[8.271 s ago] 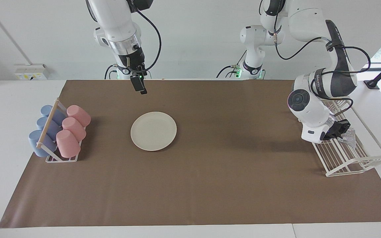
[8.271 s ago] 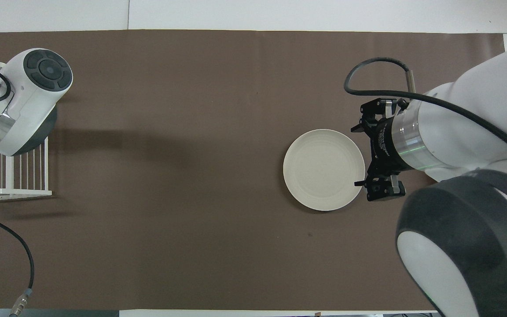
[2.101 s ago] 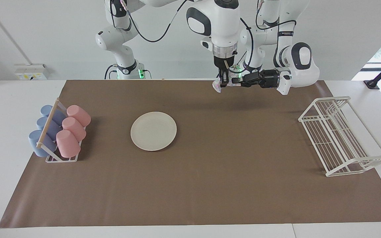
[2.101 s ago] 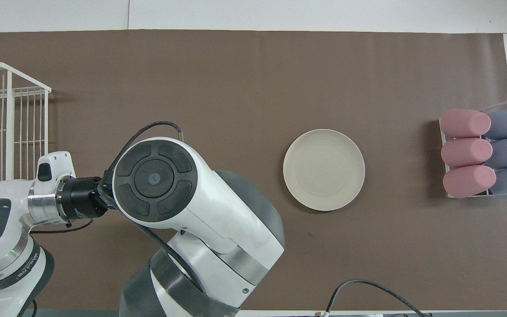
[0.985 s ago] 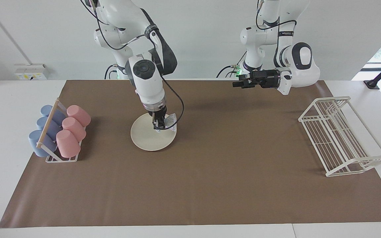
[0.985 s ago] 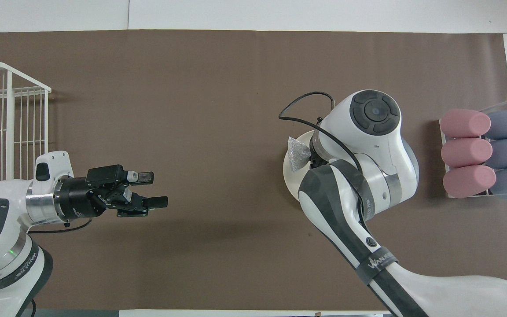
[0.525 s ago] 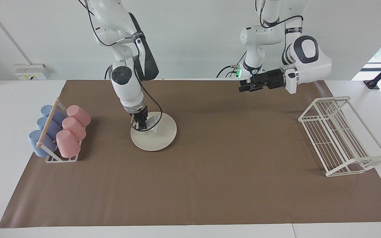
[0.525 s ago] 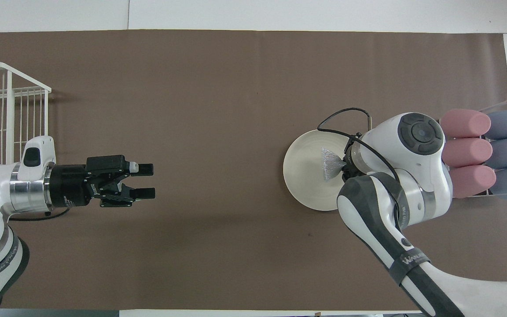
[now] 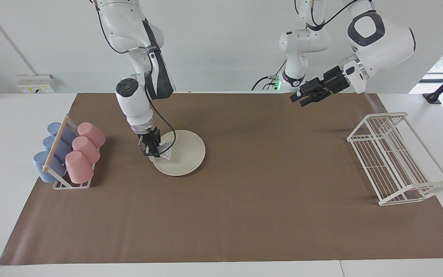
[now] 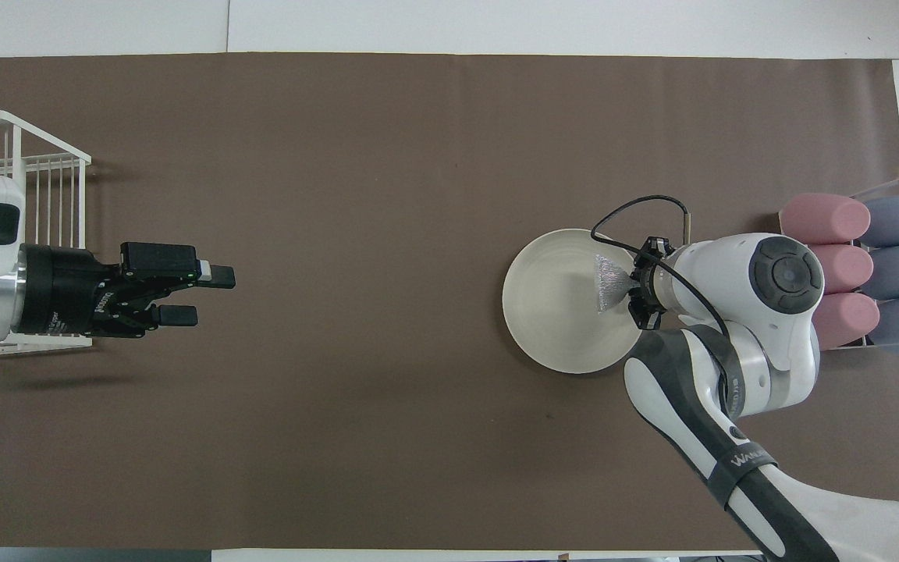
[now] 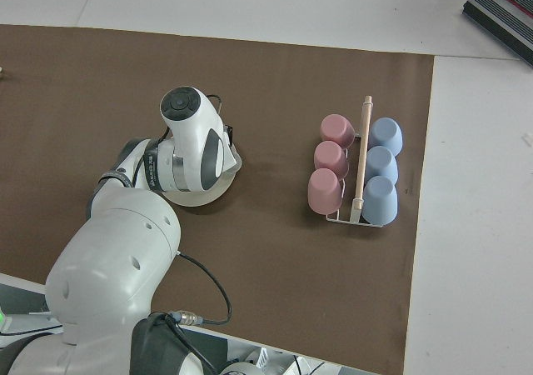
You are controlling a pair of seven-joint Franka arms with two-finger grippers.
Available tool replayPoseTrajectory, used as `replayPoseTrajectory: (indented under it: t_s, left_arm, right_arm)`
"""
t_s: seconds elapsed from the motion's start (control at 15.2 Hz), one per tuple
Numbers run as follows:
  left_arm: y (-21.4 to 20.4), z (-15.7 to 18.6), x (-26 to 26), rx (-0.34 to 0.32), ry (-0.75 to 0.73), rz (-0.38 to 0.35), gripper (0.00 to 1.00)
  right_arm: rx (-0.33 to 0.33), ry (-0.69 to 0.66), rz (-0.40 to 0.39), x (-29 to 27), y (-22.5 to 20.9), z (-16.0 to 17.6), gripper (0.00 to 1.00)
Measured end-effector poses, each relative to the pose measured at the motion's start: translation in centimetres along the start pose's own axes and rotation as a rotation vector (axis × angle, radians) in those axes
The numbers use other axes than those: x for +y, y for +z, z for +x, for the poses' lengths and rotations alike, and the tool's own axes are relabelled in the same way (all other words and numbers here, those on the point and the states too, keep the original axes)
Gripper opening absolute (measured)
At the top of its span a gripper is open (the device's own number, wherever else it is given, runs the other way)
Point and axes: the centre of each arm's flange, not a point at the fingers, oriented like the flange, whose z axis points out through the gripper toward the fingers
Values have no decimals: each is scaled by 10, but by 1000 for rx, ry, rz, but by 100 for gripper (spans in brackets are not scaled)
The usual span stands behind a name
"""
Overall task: Wipe plate with sponge
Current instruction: 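Wipe the plate surface with the scrubber in the right gripper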
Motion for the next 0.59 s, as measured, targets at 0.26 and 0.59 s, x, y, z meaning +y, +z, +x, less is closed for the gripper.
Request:
replayPoseTrajectory:
  t_s: [0.26, 0.59]
  left_arm:
    - [-17, -3, 10, 74, 73, 256, 100]
    - [-42, -17, 25, 109, 160, 534, 100]
  right_arm:
    - [-3, -15, 3, 6, 8, -12, 12]
    - [-8, -25, 5, 9, 30, -30, 12]
